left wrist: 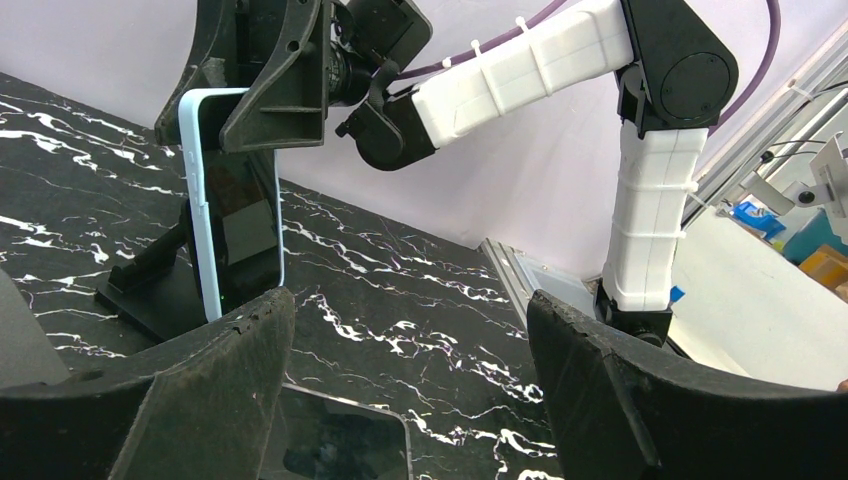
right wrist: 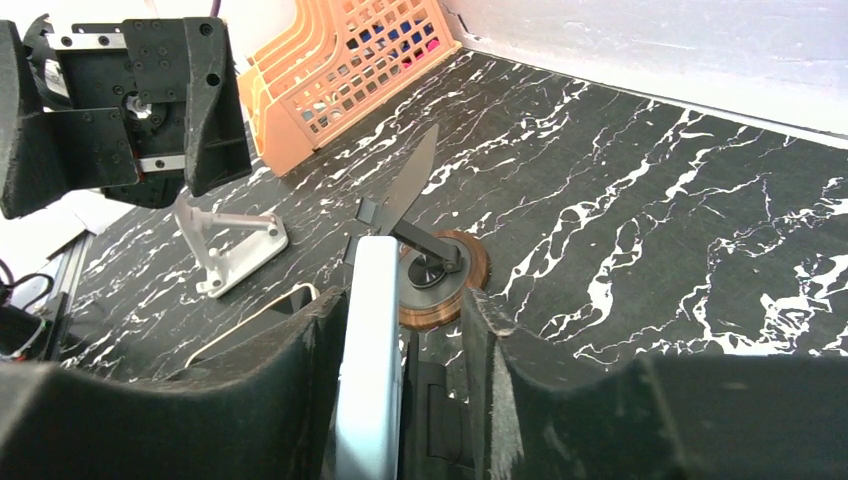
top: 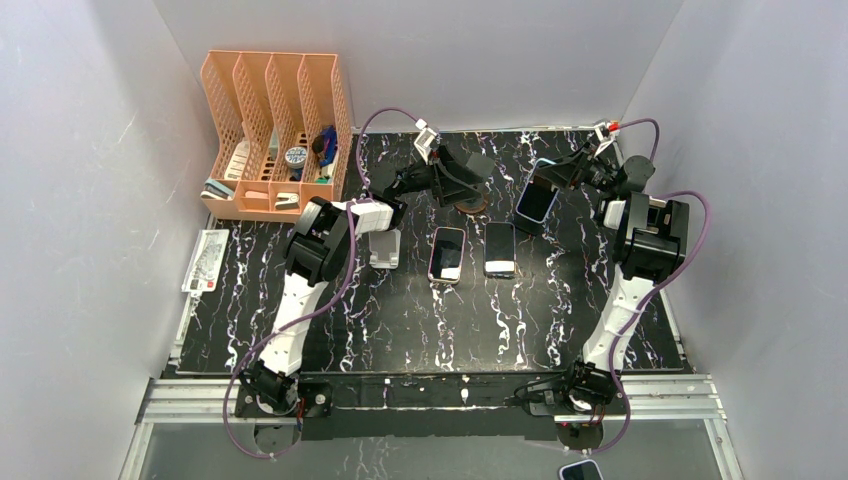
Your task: Place the phone on the phone stand
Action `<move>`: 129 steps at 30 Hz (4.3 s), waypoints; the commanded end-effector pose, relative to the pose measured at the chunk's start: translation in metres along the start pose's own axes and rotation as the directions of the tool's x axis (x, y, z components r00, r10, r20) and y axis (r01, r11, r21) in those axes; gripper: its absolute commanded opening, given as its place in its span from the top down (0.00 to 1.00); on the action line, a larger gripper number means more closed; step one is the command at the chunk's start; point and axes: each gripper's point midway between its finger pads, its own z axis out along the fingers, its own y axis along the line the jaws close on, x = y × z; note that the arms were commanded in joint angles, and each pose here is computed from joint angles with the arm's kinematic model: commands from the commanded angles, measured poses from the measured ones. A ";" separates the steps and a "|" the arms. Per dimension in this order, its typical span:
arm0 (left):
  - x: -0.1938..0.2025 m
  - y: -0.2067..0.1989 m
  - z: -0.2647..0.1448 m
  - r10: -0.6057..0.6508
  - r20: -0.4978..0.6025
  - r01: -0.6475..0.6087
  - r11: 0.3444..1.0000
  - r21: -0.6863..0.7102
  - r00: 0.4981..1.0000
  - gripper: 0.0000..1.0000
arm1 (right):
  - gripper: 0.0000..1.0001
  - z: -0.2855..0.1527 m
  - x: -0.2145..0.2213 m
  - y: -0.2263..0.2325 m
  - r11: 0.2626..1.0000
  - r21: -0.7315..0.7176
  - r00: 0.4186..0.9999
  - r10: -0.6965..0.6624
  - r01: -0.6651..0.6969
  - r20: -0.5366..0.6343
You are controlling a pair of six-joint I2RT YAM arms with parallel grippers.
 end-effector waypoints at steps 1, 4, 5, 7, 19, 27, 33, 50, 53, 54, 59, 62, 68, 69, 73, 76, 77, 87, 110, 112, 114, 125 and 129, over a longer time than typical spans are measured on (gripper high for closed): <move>-0.019 -0.015 0.004 0.103 0.018 -0.104 0.993 0.062 0.995 0.16 | 0.42 -0.001 -0.009 -0.004 0.998 0.019 0.998 -0.063 0.062 0.017; -0.019 -0.015 0.004 0.101 0.018 -0.102 0.993 0.063 0.995 0.16 | 0.36 -0.004 -0.016 -0.002 0.997 0.030 0.997 -0.076 0.075 0.028; -0.019 -0.016 0.004 0.100 0.018 -0.101 0.993 0.064 0.995 0.16 | 0.34 -0.005 -0.018 -0.002 0.996 0.032 0.997 -0.078 0.077 0.029; -0.020 -0.016 0.004 0.099 0.017 -0.100 0.993 0.066 0.995 0.16 | 0.31 -0.007 -0.022 -0.001 0.996 0.036 0.996 -0.081 0.079 0.031; -0.033 -0.032 0.007 0.136 0.012 -0.137 0.986 0.095 0.991 0.15 | 0.01 -0.025 -0.050 0.006 0.988 0.115 0.992 -0.108 0.100 0.063; -0.052 -0.050 0.008 0.205 0.034 -0.207 0.973 0.104 0.978 0.13 | 0.01 -0.044 -0.056 0.007 0.931 0.331 0.986 -0.167 0.153 0.016; -0.077 -0.073 0.008 0.297 0.074 -0.304 0.948 0.099 0.952 0.14 | 0.01 -0.065 -0.077 0.013 0.838 0.546 0.983 -0.112 0.016 0.143; -0.206 0.004 -0.078 0.416 0.107 -0.295 0.782 -0.549 0.903 0.18 | 0.01 -0.003 0.049 0.147 0.557 0.816 0.963 0.101 0.154 -0.250; -0.206 0.021 -0.088 0.394 0.038 -0.281 0.717 -0.638 0.918 0.18 | 0.01 -0.007 0.085 0.155 0.506 0.836 0.924 0.173 0.213 -0.340; -0.205 0.024 -0.091 0.393 0.024 -0.282 0.700 -0.656 0.919 0.18 | 0.01 -0.005 0.097 0.158 0.505 0.832 0.908 0.196 0.231 -0.371; -0.203 0.028 -0.093 0.382 0.014 -0.275 0.689 -0.671 0.924 0.16 | 0.01 0.006 0.137 0.158 0.483 0.824 0.848 0.264 0.296 -0.460; -0.198 0.027 -0.088 0.379 0.002 -0.285 0.698 -0.658 0.925 0.16 | 0.01 0.006 0.150 0.148 0.460 0.831 0.838 0.277 0.313 -0.469; -0.188 0.031 -0.084 0.366 -0.026 -0.297 0.711 -0.638 0.930 0.15 | 0.01 -0.004 0.183 0.137 0.452 0.831 0.794 0.348 0.323 -0.498; -0.188 0.031 -0.084 0.364 -0.027 -0.298 0.714 -0.634 0.931 0.15 | 0.01 -0.005 0.185 0.136 0.451 0.835 0.797 0.353 0.314 -0.490; -0.182 0.034 -0.082 0.353 -0.031 -0.294 0.725 -0.623 0.935 0.16 | 0.01 -0.011 0.182 0.131 0.465 0.850 0.817 0.371 0.249 -0.442; -0.177 0.035 -0.080 0.345 -0.033 -0.293 0.738 -0.608 0.938 0.16 | 0.01 -0.015 0.185 0.127 0.476 0.854 0.818 0.392 0.212 -0.421; -0.177 0.035 -0.079 0.345 -0.034 -0.294 0.739 -0.607 0.938 0.16 | 0.01 -0.016 0.186 0.126 0.476 0.855 0.818 0.396 0.205 -0.417; -0.171 0.038 -0.079 0.333 -0.048 -0.295 0.749 -0.594 0.942 0.17 | 0.01 -0.004 0.199 0.126 0.546 0.825 0.806 0.419 0.145 -0.418; -0.158 0.048 -0.079 0.308 -0.066 -0.287 0.761 -0.582 0.949 0.17 | 0.01 -0.021 0.184 0.113 0.452 0.861 0.830 0.368 0.235 -0.420; -0.156 0.050 -0.079 0.300 -0.065 -0.281 0.763 -0.582 0.952 0.17 | 0.01 -0.019 0.177 0.115 0.461 0.856 0.843 0.343 0.233 -0.414; -0.155 0.051 -0.080 0.298 -0.064 -0.279 0.764 -0.583 0.952 0.17 | 0.01 -0.020 0.171 0.116 0.463 0.855 0.853 0.323 0.235 -0.410; -0.152 0.053 -0.080 0.296 -0.071 -0.281 0.766 -0.578 0.953 0.17 | 0.01 -0.023 0.199 0.111 0.480 0.839 0.806 0.372 0.257 -0.460; -0.150 0.055 -0.080 0.290 -0.073 -0.278 0.768 -0.577 0.954 0.17 | 0.01 -0.027 0.206 0.107 0.469 0.837 0.791 0.381 0.280 -0.479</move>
